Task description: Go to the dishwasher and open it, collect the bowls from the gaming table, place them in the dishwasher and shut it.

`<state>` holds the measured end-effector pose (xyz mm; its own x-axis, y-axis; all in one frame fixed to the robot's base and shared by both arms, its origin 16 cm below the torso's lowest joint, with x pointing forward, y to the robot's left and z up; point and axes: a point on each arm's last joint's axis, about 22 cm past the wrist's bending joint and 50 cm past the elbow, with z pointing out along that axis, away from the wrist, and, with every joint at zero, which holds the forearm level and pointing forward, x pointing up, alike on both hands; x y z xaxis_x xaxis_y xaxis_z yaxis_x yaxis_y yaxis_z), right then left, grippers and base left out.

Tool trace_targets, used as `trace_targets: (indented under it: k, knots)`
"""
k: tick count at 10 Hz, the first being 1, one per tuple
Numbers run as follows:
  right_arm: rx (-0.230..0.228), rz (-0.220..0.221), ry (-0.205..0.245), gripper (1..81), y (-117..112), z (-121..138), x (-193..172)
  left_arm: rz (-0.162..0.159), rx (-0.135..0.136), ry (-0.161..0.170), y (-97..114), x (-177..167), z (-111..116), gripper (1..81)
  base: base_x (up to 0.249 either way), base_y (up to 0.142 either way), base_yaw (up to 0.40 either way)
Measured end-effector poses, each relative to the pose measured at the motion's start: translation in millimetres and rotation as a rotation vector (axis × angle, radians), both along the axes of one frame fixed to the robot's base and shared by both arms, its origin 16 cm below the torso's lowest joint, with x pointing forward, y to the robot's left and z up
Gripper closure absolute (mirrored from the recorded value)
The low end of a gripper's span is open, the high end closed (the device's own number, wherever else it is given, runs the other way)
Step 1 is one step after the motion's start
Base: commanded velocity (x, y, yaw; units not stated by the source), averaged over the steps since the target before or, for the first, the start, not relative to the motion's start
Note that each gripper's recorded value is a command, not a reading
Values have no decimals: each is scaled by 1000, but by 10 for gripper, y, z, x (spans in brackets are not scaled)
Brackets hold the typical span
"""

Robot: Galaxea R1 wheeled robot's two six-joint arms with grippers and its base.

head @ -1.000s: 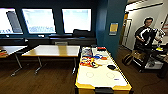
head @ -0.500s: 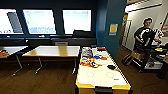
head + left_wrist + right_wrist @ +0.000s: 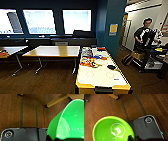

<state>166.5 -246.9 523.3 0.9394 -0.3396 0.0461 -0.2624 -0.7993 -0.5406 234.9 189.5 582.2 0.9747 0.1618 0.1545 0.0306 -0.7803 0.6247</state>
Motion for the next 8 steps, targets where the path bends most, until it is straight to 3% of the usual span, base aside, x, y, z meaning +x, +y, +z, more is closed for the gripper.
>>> trace_targets:
  k: [3,8]
  knots:
    - [-76,13,13,811,27,-365,-163,-3,29,18,10,-318,-273,811,0,0,0]
    - [-176,96,30,811,316,-805,-613,0,57,17,32,-681,-554,811,0,0,0]
